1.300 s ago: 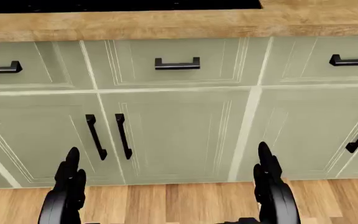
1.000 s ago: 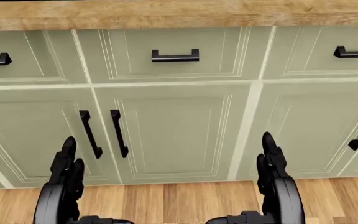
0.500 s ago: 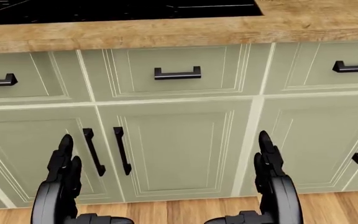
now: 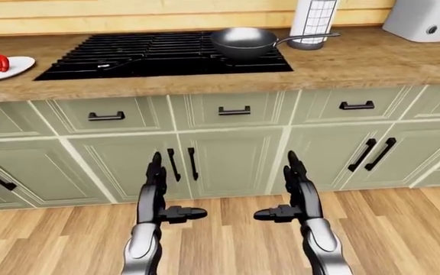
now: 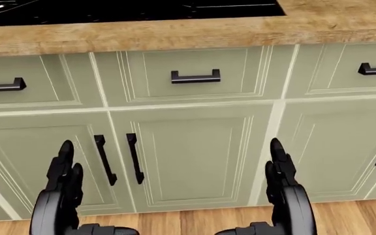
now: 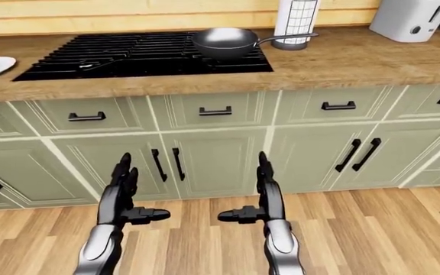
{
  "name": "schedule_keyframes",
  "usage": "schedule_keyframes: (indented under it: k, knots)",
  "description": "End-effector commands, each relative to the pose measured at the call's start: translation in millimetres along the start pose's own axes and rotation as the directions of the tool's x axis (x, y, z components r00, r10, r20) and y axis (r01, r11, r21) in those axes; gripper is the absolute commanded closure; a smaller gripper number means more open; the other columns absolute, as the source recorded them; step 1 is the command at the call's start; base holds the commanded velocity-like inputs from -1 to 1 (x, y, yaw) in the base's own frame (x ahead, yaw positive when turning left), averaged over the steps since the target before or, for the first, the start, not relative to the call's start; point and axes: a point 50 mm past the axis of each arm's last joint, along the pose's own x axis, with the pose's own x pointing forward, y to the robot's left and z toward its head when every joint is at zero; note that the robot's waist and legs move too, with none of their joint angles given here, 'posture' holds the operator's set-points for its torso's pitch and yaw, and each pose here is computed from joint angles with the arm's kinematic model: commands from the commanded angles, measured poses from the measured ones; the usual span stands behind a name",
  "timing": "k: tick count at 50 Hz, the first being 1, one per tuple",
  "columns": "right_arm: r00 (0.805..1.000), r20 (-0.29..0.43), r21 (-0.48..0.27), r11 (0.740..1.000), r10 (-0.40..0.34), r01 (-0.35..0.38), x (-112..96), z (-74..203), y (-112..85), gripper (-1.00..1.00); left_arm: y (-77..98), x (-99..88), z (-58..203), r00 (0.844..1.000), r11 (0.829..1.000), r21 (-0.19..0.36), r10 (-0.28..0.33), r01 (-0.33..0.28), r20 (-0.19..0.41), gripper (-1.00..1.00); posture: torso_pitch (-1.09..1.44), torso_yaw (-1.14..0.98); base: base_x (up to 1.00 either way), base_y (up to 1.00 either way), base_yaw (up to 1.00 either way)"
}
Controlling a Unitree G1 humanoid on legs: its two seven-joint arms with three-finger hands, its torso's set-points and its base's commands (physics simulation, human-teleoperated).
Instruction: Pick the bell pepper from the plate and place it in the pan.
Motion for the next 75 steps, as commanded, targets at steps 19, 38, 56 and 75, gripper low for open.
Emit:
schedule_keyframes:
  k: [19, 38, 56, 75]
  knots:
    - [0.997, 0.083, -0.011, 1.0, -0.004, 0.005, 3.3, 16.8, -2.8, -1.0, -3.9, 3.7, 15.4, 0.997, 1.0, -0.005, -0.016, 0.017, 0.082, -1.0, 0.0, 0.0, 0.0, 0.23, 0.0]
    - [0.997, 0.083, -0.008, 1.0, -0.004, 0.004, 3.0, 15.8, -2.9, -1.0, -4.3, 3.3, 16.4, 0.997, 1.0, -0.007, -0.014, 0.015, 0.082, -1.0, 0.0, 0.0, 0.0, 0.25, 0.0]
    - [0.996, 0.085, -0.009, 1.0, -0.002, 0.002, 2.8, 16.6, -2.8, -1.0, -3.6, 4.3, 14.4, 0.997, 1.0, -0.008, -0.015, 0.016, 0.082, -1.0, 0.0, 0.0, 0.0, 0.25, 0.0]
    - [0.996, 0.086, -0.008, 1.0, -0.002, 0.003, 2.8, 16.6, -3.3, -1.0, -3.9, 3.7, 15.2, 0.997, 1.0, -0.01, -0.015, 0.016, 0.082, -1.0, 0.0, 0.0, 0.0, 0.25, 0.0]
